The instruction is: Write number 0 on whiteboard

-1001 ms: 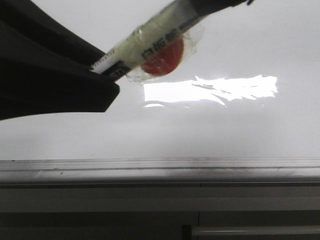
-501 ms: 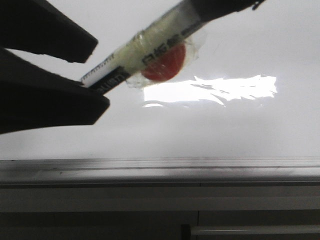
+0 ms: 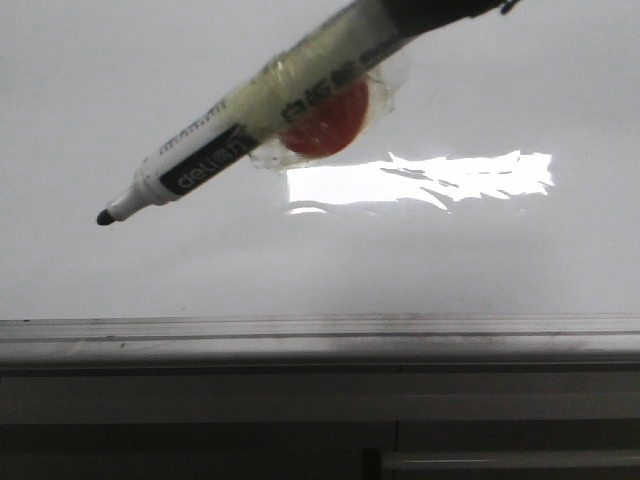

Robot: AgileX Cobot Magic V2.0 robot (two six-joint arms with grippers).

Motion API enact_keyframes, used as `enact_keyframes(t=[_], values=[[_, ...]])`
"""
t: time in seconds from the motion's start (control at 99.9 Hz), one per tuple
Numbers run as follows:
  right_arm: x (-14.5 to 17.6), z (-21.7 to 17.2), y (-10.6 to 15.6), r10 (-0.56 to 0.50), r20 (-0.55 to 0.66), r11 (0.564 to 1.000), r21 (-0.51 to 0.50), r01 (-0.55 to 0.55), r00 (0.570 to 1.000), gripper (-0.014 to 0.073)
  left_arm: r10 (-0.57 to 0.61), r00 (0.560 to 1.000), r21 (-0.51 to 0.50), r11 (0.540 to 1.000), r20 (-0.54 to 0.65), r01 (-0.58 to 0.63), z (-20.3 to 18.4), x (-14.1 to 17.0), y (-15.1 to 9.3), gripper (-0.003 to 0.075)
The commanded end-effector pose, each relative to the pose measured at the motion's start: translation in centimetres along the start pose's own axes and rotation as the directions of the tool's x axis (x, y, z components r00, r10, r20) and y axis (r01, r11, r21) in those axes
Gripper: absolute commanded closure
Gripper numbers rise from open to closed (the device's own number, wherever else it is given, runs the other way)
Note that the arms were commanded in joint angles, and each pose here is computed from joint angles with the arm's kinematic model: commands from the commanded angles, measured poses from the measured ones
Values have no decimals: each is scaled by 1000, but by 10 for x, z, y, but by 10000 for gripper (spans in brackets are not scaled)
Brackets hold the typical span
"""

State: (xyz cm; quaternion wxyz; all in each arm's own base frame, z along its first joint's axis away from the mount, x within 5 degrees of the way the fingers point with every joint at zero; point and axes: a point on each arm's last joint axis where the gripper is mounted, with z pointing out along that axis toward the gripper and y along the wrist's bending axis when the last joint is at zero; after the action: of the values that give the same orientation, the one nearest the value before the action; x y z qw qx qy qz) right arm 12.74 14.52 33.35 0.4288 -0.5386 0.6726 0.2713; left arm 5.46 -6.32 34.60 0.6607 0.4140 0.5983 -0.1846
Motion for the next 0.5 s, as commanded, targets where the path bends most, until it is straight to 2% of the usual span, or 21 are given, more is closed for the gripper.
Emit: enact_keyframes(t=[0.0, 0.09, 0.21, 0.28, 0.36, 0.41, 0.491], values=[[-11, -5, 0, 25, 74, 999, 24, -27, 997, 663, -69, 994, -28, 997, 83, 72, -16, -12, 8, 740], [-5, -3, 5, 23, 96, 998, 59, -29, 995, 663, -159, 986, -89, 983, 46, 162, -26, -5, 15, 740], [21, 1, 17, 8, 133, 984, 174, -31, 991, 662, -260, 966, -186, 949, 4, 256, -34, 3, 24, 740], [42, 1, 22, 4, 160, 961, 273, -49, 987, 662, -287, 958, -226, 933, 7, 282, -35, 5, 27, 740], [57, -2, 23, 39, 227, 920, 372, -124, 973, 663, -297, 954, -250, 922, 29, 295, -36, 4, 30, 740], [56, -6, 25, 34, 262, 912, 386, -137, 964, 664, -308, 950, -261, 915, 44, 308, -36, 3, 31, 740], [50, -10, 31, -18, 283, 926, 365, -91, 959, 664, -316, 946, -285, 902, 73, 323, -36, 2, 34, 740]])
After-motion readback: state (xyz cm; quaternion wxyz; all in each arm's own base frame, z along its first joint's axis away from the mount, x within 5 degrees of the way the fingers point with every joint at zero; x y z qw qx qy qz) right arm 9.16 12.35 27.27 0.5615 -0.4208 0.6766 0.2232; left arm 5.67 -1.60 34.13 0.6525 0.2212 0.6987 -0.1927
